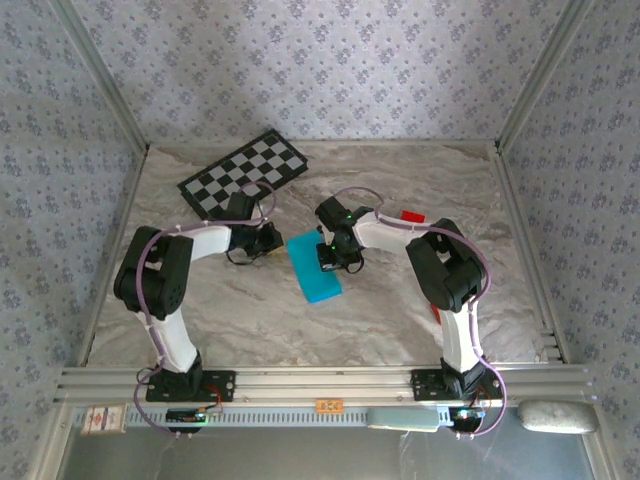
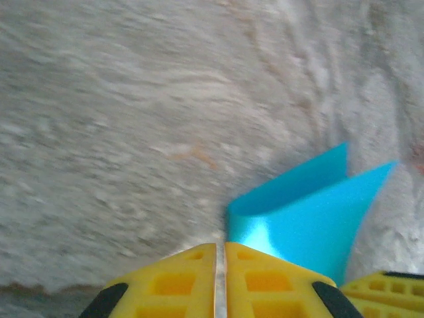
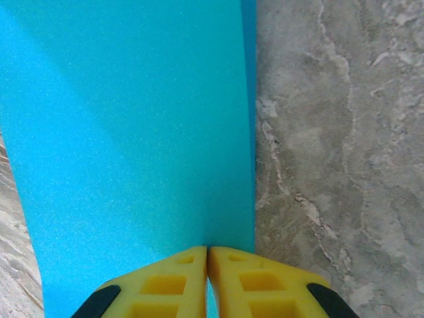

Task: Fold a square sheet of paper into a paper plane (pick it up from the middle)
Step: First fold the square sheet of paper in half at the center of the table.

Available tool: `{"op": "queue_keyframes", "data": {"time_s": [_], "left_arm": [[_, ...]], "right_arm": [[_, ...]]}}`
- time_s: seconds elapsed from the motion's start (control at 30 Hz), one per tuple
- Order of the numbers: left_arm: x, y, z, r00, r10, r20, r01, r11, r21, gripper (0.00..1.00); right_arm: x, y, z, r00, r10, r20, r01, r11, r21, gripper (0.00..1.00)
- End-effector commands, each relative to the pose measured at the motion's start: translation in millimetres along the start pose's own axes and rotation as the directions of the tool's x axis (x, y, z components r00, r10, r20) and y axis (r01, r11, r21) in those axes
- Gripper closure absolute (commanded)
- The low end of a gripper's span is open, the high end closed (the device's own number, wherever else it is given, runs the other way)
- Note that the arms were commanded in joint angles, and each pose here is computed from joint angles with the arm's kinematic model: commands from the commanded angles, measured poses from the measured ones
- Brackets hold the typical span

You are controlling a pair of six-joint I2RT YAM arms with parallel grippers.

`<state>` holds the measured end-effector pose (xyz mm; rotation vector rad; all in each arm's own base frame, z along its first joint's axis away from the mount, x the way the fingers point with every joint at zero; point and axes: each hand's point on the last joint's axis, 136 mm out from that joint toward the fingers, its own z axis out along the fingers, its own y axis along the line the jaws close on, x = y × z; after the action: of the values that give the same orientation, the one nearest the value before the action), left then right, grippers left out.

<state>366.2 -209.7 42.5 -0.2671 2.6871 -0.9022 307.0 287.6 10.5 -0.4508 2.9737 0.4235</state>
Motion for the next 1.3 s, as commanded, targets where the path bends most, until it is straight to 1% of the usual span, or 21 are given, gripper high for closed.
{"op": "queue_keyframes", "data": {"time_s": [0.0, 0.1, 0.2, 0.33, 0.5, 0.6, 0.7, 0.8, 0.9, 1.03, 1.1, 1.2, 1.27], "left_arm": [[-6, -49, -22, 0.996, 0.065, 0.067, -0.07, 0.995, 0.074, 0.89], [1, -60, -11, 0.997, 0.066, 0.049, -0.071, 0.991, 0.112, 0.89], [6, -55, 6, 0.998, 0.057, 0.004, -0.057, 0.993, 0.099, 0.89], [1, -38, 20, 0.999, 0.052, -0.015, -0.051, 0.998, 0.045, 0.89], [-8, -9, 30, 1.0, 0.014, -0.022, -0.014, 1.0, -0.026, 0.89], [-19, 15, 28, 1.0, -0.015, -0.001, 0.015, 0.997, -0.082, 0.89], [-33, 28, 20, 1.0, -0.019, 0.021, 0.022, 0.992, -0.128, 0.9], [-43, 18, 7, 0.999, 0.005, 0.038, -0.001, 0.991, -0.13, 0.89], [-46, -7, -9, 0.998, 0.015, 0.056, -0.011, 0.998, -0.066, 0.89], [-28, -37, -21, 0.999, -0.012, 0.042, 0.01, 0.999, 0.037, 0.88], [-9, -49, -20, 0.999, -0.051, 0.015, 0.049, 0.994, 0.095, 0.88], [29, -60, -11, 0.991, -0.119, -0.058, 0.127, 0.977, 0.17, 0.88], [52, -62, -5, 0.981, -0.168, -0.095, 0.183, 0.965, 0.185, 0.89]], "right_arm": [[73, -87, 36, 0.966, 0.072, -0.249, 0.015, 0.944, 0.331, 0.86], [73, -86, 38, 0.965, 0.07, -0.251, 0.016, 0.946, 0.325, 0.86], [74, -85, 39, 0.963, 0.065, -0.26, 0.022, 0.947, 0.319, 0.86], [78, -87, 40, 0.96, 0.064, -0.272, 0.028, 0.947, 0.321, 0.86], [80, -89, 40, 0.959, 0.065, -0.275, 0.028, 0.946, 0.323, 0.86], [82, -90, 40, 0.958, 0.066, -0.278, 0.029, 0.945, 0.325, 0.86], [82, -90, 40, 0.959, 0.066, -0.277, 0.029, 0.945, 0.326, 0.86], [80, -91, 40, 0.959, 0.068, -0.275, 0.026, 0.945, 0.327, 0.86], [78, -90, 40, 0.961, 0.074, -0.266, 0.015, 0.948, 0.319, 0.86], [79, -89, 43, 0.96, 0.098, -0.261, -0.013, 0.951, 0.31, 0.86], [82, -89, 44, 0.958, 0.125, -0.257, -0.042, 0.95, 0.308, 0.86], [84, -91, 46, 0.957, 0.152, -0.246, -0.071, 0.948, 0.31, 0.86], [86, -91, 47, 0.955, 0.171, -0.244, -0.09, 0.947, 0.308, 0.86]]}}
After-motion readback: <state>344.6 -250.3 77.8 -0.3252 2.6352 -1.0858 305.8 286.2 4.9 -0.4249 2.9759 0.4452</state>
